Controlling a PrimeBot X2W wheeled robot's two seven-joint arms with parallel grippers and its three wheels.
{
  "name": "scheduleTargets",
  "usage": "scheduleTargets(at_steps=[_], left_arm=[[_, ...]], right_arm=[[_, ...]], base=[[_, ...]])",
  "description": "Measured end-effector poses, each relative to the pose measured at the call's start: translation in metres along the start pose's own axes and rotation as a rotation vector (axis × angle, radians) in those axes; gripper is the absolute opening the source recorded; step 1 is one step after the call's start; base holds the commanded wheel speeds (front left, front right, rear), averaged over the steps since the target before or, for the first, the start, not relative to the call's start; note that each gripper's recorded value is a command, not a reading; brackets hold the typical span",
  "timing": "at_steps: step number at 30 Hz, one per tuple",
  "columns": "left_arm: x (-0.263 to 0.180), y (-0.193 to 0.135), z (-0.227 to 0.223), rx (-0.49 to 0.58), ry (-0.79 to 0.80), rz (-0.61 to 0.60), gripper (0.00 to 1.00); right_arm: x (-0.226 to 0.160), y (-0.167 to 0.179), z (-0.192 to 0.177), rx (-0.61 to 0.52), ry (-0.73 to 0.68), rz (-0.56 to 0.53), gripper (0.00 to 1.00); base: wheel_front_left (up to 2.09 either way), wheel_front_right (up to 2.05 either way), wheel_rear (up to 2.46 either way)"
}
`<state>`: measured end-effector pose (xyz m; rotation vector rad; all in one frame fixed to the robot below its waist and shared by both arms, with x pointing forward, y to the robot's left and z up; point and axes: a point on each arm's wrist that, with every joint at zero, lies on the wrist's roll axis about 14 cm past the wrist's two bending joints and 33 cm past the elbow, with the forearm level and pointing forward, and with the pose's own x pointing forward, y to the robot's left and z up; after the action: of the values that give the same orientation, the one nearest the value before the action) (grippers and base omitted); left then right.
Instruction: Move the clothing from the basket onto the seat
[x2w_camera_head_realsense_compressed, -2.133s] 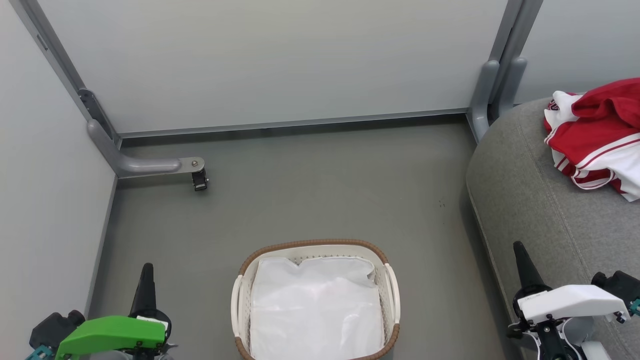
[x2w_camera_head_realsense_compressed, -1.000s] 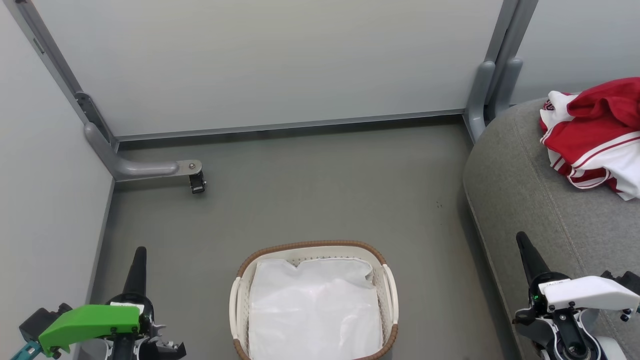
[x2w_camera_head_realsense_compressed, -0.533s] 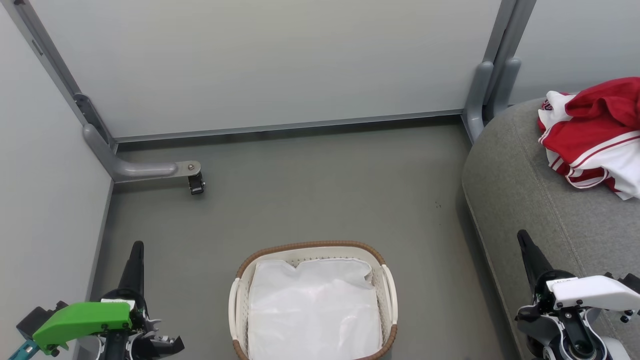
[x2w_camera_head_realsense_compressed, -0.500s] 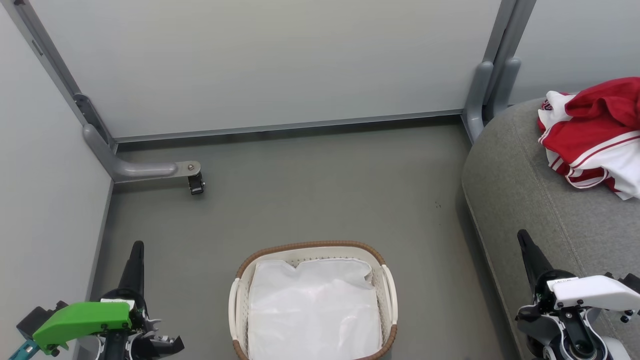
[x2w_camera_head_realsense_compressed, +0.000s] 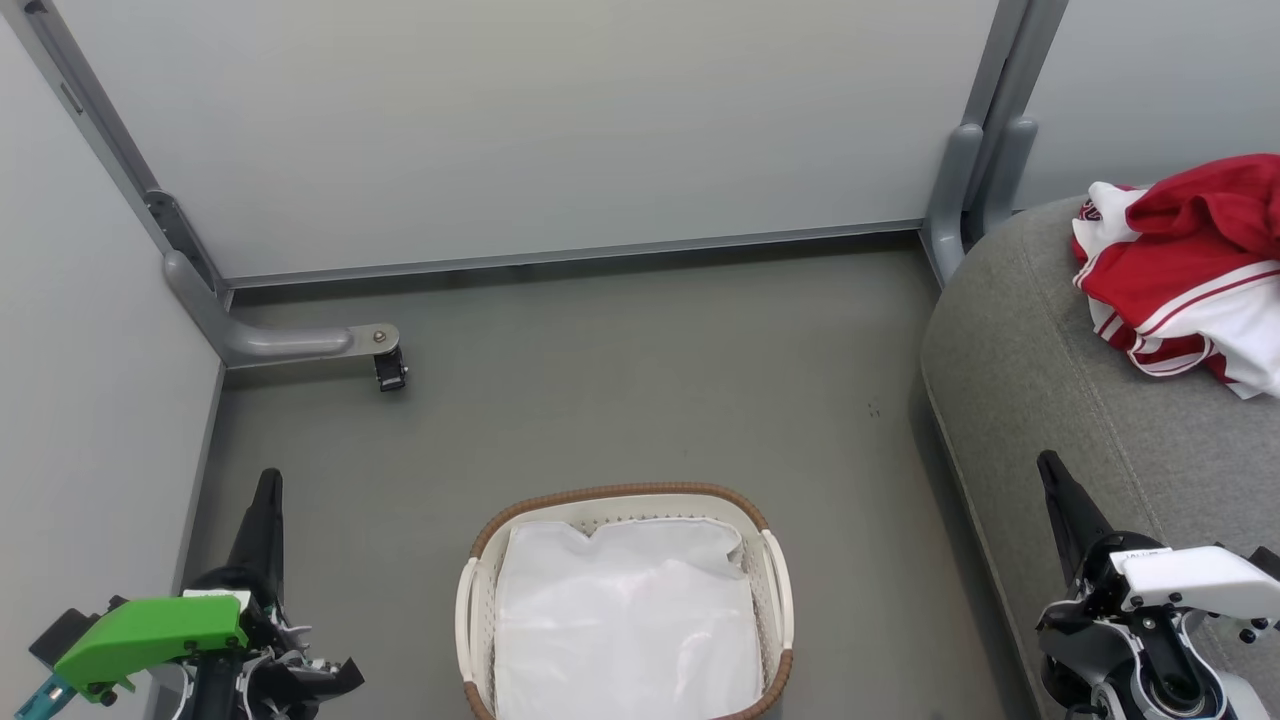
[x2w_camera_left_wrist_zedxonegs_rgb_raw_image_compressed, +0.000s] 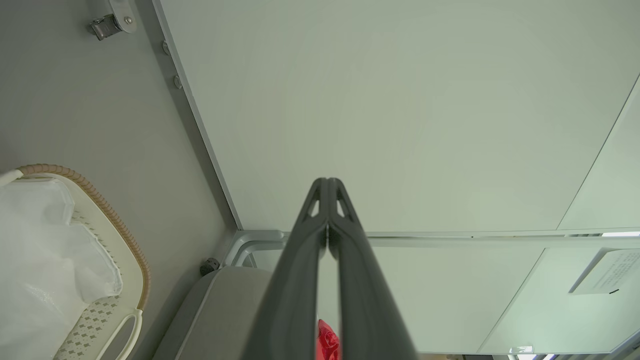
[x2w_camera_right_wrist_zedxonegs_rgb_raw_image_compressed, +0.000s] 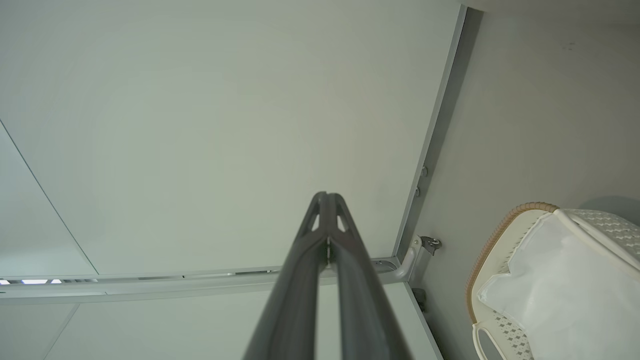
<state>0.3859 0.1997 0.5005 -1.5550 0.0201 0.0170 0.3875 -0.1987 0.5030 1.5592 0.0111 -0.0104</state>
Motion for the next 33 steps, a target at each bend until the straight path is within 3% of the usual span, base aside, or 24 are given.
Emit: scheduleTargets(at_steps=[33], left_arm=[[0.0016, -0.0033, 0.0006, -0.019, -0.003, -0.011, 0.00]], right_arm=[[0.0001, 0.0011, 0.0006, 0.016, 0.001, 0.004, 0.00]], base=[[0.00, 0.00, 0.00]])
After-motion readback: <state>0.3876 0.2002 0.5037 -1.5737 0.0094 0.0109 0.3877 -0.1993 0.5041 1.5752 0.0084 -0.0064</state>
